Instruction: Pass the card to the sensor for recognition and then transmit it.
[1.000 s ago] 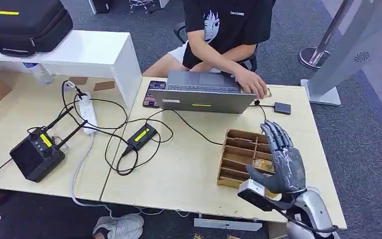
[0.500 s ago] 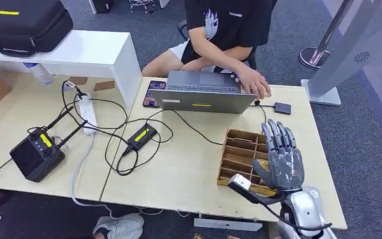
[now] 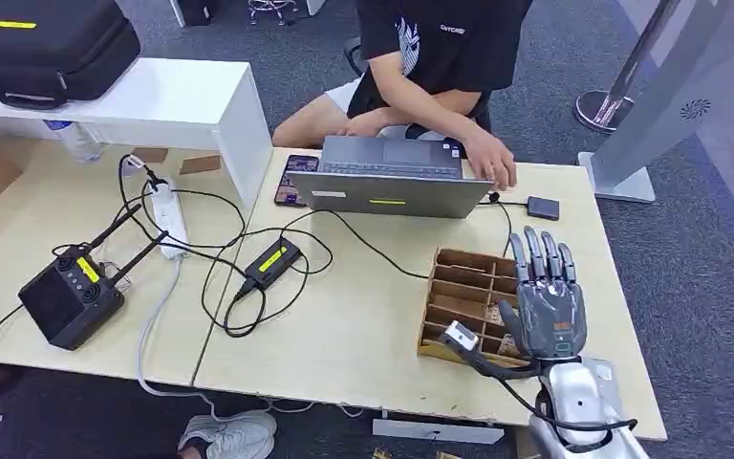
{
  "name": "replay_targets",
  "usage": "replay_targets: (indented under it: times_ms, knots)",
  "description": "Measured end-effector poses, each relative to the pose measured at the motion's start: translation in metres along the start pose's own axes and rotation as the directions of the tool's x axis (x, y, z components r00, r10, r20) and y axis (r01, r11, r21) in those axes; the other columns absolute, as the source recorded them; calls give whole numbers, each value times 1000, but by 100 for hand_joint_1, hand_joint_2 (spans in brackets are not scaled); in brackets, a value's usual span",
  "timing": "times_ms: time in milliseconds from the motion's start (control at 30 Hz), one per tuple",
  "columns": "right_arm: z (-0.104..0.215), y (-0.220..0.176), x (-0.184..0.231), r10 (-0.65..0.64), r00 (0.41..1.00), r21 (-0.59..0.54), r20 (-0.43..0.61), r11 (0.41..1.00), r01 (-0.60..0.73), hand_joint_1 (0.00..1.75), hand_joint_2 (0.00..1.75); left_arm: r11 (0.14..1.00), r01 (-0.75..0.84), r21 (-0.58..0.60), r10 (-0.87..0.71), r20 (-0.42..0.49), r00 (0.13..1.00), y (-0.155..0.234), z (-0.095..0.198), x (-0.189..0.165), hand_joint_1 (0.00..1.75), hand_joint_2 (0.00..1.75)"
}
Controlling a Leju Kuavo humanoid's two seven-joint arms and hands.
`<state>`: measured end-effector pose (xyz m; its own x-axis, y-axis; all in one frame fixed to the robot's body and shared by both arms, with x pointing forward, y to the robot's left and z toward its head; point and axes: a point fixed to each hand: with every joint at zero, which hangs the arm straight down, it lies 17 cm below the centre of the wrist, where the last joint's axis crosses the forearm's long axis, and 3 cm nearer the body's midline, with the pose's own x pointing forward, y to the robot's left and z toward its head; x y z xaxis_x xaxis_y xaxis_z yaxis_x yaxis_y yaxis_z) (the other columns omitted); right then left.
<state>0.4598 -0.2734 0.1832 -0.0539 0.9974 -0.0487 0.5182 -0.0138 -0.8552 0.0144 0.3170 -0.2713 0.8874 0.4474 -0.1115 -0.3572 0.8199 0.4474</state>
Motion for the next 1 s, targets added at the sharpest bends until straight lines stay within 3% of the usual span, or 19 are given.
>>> replay_targets:
  times_ms: [1000]
  knots:
    - [-5,25,-13,37,998,78,-52,996,-33,0,175,1000,10,-2,-10,3,1000,-1,0,1,0,175]
